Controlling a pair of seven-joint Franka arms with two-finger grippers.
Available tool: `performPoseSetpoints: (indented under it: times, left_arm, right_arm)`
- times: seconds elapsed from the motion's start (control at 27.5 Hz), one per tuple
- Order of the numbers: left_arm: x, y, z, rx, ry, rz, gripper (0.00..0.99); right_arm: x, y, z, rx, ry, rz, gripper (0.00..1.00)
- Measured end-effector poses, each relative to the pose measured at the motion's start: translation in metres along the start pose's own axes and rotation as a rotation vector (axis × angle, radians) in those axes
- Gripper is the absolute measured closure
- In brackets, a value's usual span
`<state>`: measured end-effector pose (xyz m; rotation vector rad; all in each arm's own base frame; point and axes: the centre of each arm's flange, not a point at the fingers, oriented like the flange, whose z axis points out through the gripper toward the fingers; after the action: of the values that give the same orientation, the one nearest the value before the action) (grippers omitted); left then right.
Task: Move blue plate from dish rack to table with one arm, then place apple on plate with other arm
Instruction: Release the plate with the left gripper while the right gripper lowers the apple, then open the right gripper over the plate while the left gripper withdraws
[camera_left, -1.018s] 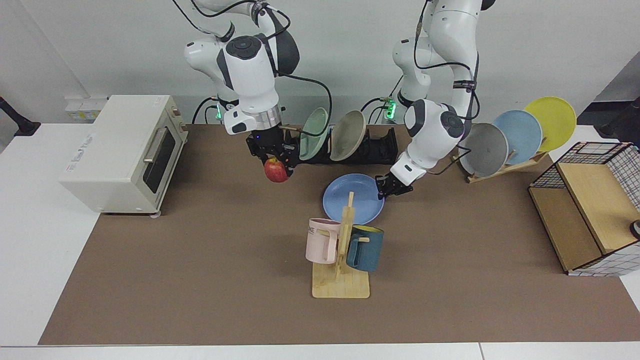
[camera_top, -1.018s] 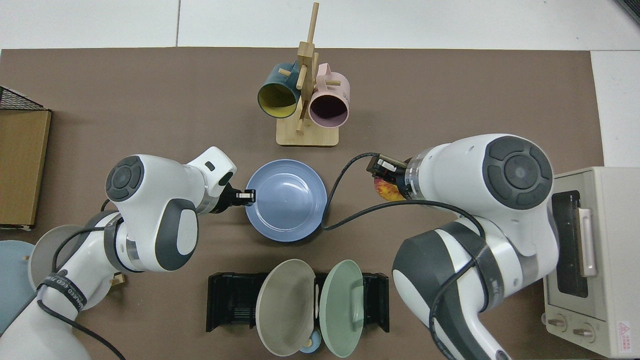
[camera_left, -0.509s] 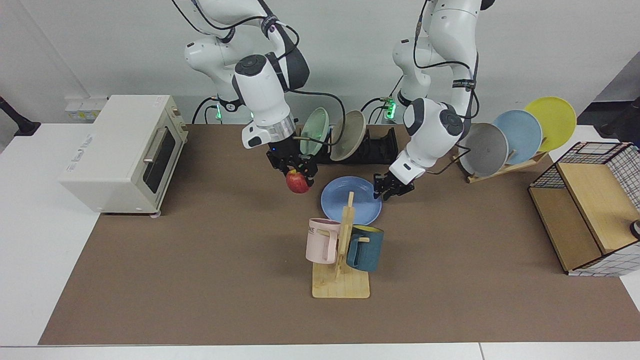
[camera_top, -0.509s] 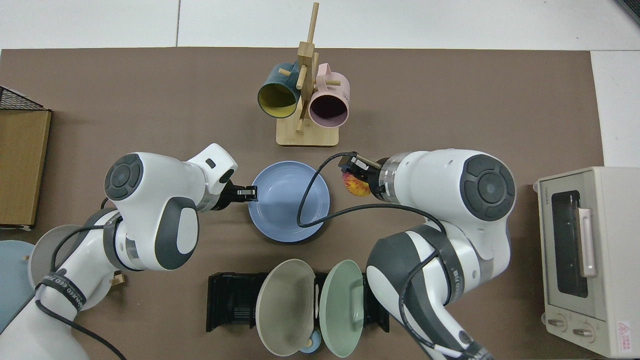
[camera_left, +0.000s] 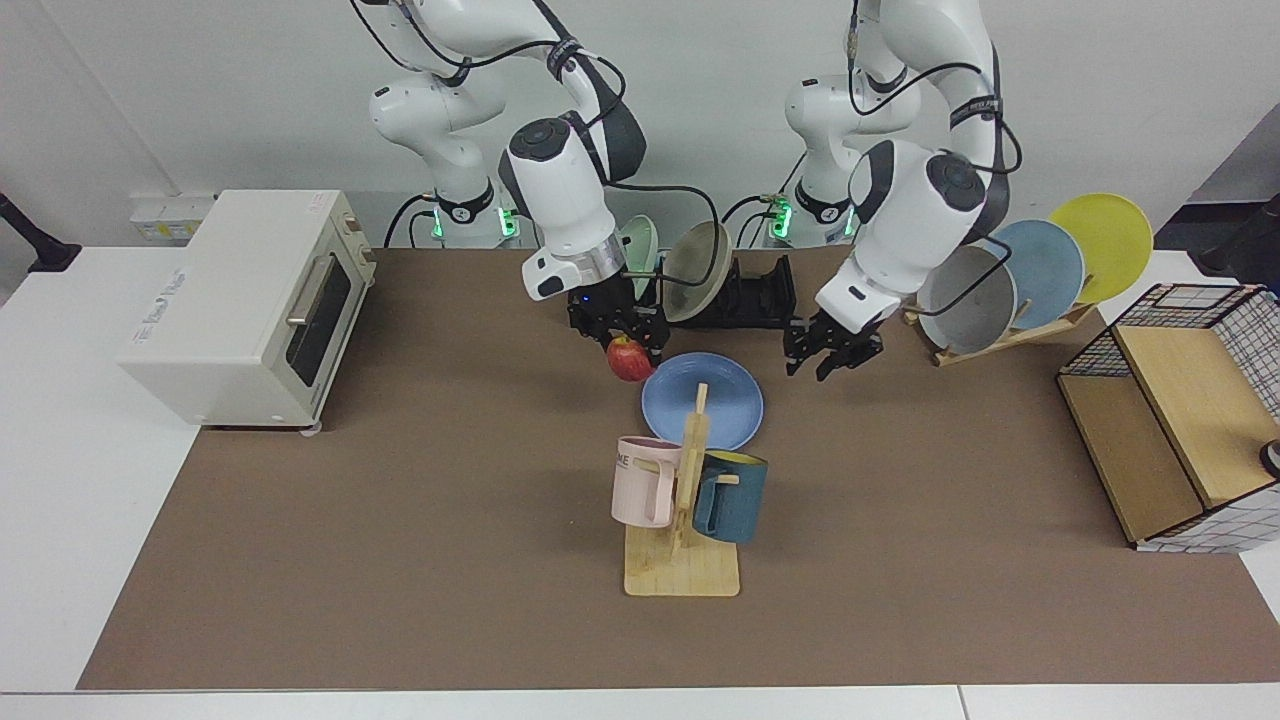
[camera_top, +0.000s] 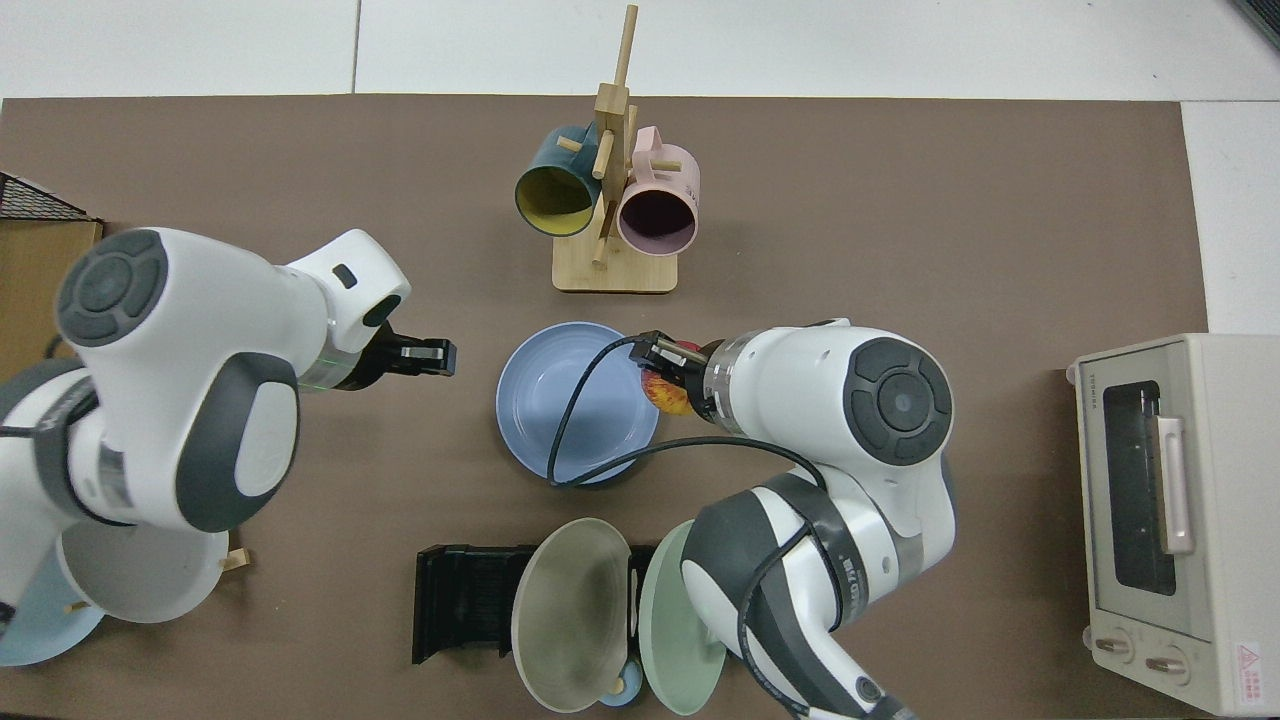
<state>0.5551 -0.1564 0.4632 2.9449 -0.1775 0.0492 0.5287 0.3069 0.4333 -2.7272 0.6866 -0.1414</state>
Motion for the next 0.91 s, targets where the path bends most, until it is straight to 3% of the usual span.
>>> performPoseSetpoints:
  times: [0.29,0.47,0.58,0.69,0.91]
  left_arm:
    - [-0.018,-0.016,-0.113,0.084,-0.033,-0.006,0.401]
    - [-0.017,-0.023,-0.163,0.139,0.008,-0.002,0.291]
    - [-0.016,-0.030,-0.178,0.156,0.024,0.008,0.185]
    - [-0.014,-0.037,-0.184,0.159,0.028,0.011,0.163]
    - [-0.009,-0.046,-0.185,0.165,0.031,0.006,0.009]
  right_arm:
    - [-0.023,-0.014,0.033,-0.028,-0.027,-0.051,0.24]
    - [-0.047,-0.031,0.072,-0.090,-0.026,-0.149,0.24]
    - [-0.057,-0.035,0.094,-0.122,-0.029,-0.188,0.24]
    - [-0.059,-0.035,0.110,-0.141,-0.033,-0.203,0.24]
    - [-0.055,-0.039,0.120,-0.144,-0.032,-0.204,0.24]
